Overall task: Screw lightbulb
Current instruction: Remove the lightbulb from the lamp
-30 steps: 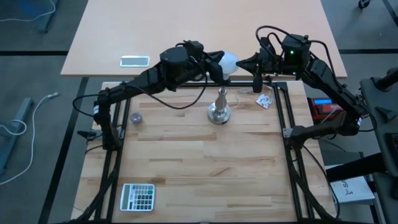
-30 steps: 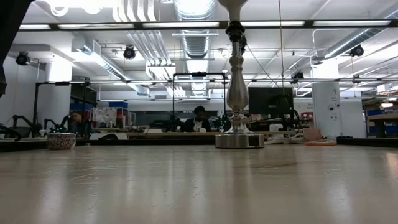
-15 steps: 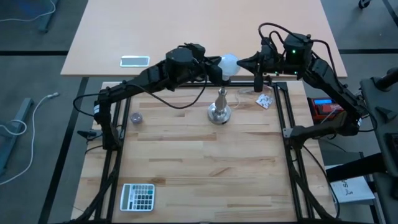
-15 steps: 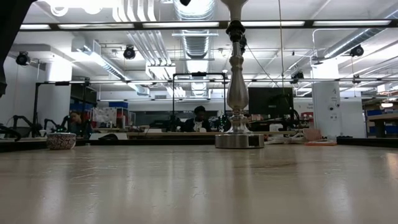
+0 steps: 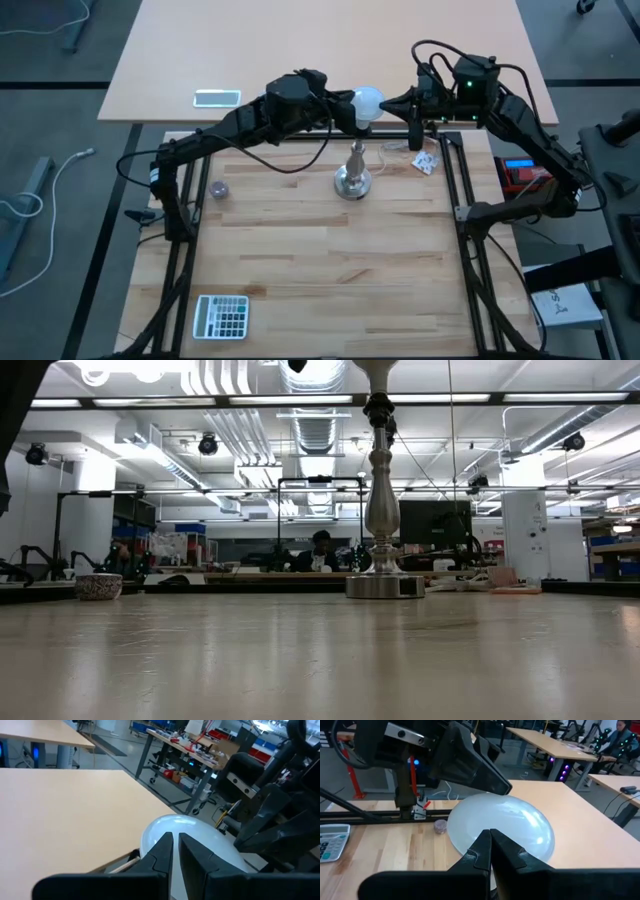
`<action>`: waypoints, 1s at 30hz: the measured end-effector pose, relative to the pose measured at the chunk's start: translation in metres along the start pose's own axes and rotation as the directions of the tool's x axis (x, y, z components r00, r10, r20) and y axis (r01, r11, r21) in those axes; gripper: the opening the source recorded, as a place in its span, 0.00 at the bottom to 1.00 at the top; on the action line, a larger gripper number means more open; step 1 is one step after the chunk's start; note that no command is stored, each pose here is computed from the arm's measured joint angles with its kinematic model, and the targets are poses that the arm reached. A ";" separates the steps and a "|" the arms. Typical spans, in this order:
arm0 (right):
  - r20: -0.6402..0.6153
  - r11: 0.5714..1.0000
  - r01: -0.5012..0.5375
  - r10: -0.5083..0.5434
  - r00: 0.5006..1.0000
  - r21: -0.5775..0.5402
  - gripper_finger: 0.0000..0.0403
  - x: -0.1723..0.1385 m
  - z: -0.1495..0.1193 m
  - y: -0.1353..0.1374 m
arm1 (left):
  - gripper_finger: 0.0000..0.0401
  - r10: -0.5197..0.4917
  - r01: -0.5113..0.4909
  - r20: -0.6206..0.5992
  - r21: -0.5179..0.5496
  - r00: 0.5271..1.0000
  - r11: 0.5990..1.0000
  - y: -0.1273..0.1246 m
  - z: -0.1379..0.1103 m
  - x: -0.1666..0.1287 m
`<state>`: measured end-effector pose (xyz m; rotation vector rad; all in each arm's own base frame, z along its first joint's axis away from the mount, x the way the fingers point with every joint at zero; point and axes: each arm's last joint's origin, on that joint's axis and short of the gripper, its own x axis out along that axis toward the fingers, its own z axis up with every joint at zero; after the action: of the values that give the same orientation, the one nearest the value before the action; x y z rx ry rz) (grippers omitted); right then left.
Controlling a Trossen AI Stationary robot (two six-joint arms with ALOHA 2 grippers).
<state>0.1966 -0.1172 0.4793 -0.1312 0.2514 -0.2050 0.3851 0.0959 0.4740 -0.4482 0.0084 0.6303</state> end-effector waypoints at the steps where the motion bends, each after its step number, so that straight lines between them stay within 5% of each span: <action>1: -0.003 1.000 -0.001 0.001 1.000 0.000 0.00 0.001 0.000 0.000 | 0.05 -0.006 0.006 -0.003 -0.005 1.000 1.000 -0.001 0.000 0.000; 18: -0.019 0.994 0.095 -0.096 0.995 -0.058 0.00 0.004 -0.001 -0.005 | 0.05 -0.128 0.125 -0.046 -0.058 0.991 0.990 -0.017 -0.007 -0.006; 30: 0.017 0.993 0.105 -0.105 0.994 -0.048 0.00 -0.009 0.009 -0.002 | 0.05 -0.165 0.165 0.070 0.002 0.984 0.986 -0.018 0.013 -0.013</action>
<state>0.1903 -0.1162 0.4900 -0.1946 0.2352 -0.3025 0.3836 0.0813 0.4951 -0.4251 -0.0958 0.4823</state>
